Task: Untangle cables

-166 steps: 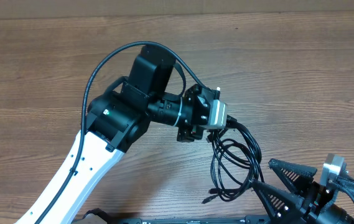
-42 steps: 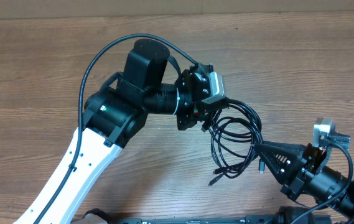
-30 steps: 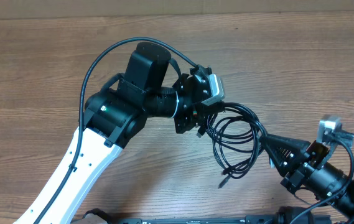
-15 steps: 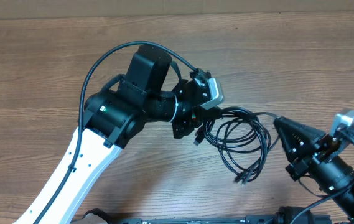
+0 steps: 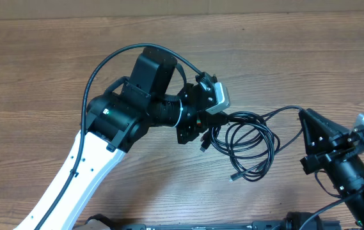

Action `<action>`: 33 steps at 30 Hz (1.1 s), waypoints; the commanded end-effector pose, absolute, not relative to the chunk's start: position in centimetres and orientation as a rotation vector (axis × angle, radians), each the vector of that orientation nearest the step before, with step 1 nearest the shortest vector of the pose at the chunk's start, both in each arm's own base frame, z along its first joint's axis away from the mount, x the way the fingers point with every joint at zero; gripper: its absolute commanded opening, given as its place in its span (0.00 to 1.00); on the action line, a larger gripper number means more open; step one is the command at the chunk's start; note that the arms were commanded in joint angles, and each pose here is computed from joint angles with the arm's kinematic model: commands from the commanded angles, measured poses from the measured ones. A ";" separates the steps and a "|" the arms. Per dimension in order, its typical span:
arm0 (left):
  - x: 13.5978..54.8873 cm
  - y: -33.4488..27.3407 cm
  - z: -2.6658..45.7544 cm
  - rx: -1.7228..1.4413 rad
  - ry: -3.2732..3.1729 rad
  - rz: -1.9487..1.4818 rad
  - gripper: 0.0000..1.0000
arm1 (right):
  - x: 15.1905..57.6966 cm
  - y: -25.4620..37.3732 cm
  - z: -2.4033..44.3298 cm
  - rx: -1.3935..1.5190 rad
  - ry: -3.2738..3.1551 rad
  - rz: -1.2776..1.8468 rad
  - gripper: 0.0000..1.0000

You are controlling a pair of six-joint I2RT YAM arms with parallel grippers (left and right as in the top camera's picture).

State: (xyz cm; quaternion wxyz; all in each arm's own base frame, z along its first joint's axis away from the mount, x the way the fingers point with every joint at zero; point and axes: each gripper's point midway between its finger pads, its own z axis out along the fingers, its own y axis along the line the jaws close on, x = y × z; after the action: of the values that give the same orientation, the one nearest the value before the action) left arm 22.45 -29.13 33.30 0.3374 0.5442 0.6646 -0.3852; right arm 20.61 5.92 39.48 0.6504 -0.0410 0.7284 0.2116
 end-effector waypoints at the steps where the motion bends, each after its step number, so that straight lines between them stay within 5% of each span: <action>1: 21.6 -29.3 33.8 1.466 1.675 -1.015 0.04 | 21.3 3.5 41.0 -0.070 1.582 0.283 0.04; 9: 20.4 -30.1 33.8 1.536 1.612 -1.011 0.04 | 21.2 3.8 42.9 -0.197 1.492 0.183 0.09; 12: 20.4 -30.2 33.9 1.536 1.609 -1.013 0.04 | 21.2 4.1 42.0 -0.206 1.526 0.204 0.61; 13: 20.5 -30.2 33.9 1.535 1.607 -1.013 0.04 | 21.2 4.1 41.6 -0.204 1.545 0.207 0.92; 14: 20.5 -30.2 33.9 1.535 1.604 -1.012 0.04 | 21.2 4.1 41.1 -0.201 1.564 0.210 1.00; 33: 25.6 -27.8 35.4 1.243 1.755 -1.009 0.04 | 19.6 5.8 34.0 -0.134 1.873 0.428 1.00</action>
State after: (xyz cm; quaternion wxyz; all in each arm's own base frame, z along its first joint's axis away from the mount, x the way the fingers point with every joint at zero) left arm 24.35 -28.83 34.56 0.3735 0.5283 0.6600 -0.3818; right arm 19.68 5.61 33.96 0.5760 -0.0712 0.7978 0.1636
